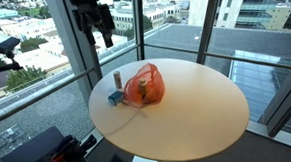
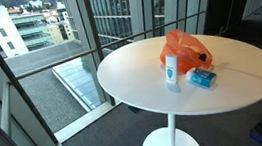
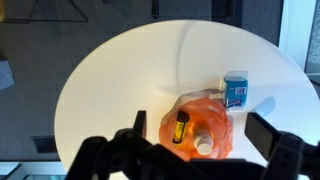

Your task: Put the white bottle in the plastic

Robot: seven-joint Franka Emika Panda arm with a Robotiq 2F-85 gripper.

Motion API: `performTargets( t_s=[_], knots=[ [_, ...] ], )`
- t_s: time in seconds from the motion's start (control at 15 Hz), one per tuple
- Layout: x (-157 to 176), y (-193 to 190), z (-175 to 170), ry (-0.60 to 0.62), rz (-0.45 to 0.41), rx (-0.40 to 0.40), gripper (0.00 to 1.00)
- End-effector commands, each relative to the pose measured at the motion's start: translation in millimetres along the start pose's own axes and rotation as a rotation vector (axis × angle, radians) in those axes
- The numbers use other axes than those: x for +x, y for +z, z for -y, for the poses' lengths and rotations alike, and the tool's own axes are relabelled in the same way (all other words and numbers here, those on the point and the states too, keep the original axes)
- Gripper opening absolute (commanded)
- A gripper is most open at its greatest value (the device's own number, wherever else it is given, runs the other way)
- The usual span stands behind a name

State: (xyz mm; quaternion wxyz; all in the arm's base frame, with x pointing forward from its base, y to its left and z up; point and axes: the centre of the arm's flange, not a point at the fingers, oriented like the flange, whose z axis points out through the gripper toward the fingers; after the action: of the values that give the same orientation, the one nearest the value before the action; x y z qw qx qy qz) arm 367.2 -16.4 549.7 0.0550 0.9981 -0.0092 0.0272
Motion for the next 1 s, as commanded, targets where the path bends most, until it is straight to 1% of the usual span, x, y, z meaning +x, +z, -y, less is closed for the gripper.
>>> performTargets(
  t_s=[0.0, 0.2, 0.6, 0.93],
  knots=[
    [36, 2, 30, -0.019, -0.02, 0.029, 1.0],
    [59, 13, 55, -0.043, -0.013, 0.029, 1.0],
    [104, 46, 106, -0.118, 0.042, 0.036, 1.0],
    [132, 64, 142, -0.176, 0.068, 0.024, 1.0]
  ],
)
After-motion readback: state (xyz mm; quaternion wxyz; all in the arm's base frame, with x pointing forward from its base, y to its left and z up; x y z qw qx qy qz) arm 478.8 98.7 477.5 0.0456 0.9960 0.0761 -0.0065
